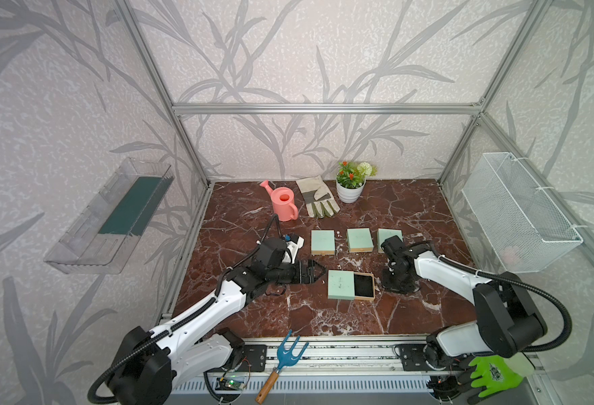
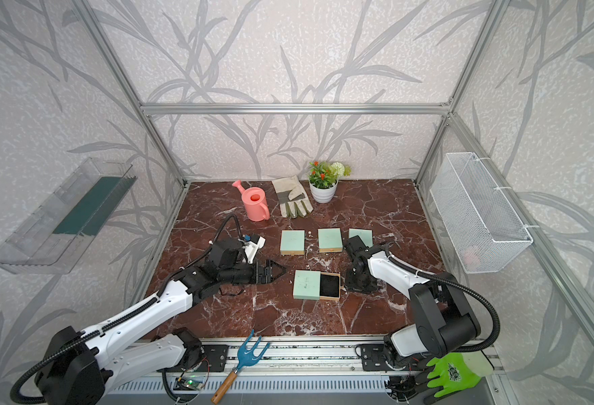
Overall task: Take out the earrings from the drawer-style jewelry box
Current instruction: Place the earring at the center of the board, then close the drawer of the jewelry box.
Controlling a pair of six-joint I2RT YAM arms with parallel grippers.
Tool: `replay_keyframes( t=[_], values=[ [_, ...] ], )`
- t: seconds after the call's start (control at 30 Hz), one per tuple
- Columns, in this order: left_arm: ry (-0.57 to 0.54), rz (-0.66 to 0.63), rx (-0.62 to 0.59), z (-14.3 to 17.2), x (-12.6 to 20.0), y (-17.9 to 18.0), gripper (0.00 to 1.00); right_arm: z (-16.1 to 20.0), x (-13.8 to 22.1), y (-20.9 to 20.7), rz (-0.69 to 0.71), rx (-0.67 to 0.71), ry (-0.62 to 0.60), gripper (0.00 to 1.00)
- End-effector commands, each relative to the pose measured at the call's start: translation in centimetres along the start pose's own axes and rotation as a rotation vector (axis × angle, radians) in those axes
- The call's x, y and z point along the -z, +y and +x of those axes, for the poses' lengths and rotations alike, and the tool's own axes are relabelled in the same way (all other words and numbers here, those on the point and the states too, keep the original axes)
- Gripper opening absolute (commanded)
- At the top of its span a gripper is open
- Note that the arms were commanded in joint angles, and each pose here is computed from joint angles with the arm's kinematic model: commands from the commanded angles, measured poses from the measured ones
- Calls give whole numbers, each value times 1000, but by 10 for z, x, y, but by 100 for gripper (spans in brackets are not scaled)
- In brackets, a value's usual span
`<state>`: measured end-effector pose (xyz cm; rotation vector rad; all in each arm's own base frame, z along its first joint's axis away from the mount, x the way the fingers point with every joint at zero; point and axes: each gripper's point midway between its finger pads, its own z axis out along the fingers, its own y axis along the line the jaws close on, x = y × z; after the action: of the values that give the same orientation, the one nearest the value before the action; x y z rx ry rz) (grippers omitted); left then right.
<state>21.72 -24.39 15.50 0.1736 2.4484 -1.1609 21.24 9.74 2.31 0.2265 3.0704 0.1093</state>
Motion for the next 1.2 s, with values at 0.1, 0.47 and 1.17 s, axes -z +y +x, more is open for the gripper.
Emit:
replay_keyframes(
  t=[0.1,0.47,1.17],
  values=[
    [26,1,26,5,-10,6,99,-12,46,17,-5,120,-163,28],
    [113,23,92,12,-58,16,99,-4,30,47,-111,151,-105,7],
    [223,93,58,25,-116,-4,100,1,0,55,-113,145,-49,5]
  ],
)
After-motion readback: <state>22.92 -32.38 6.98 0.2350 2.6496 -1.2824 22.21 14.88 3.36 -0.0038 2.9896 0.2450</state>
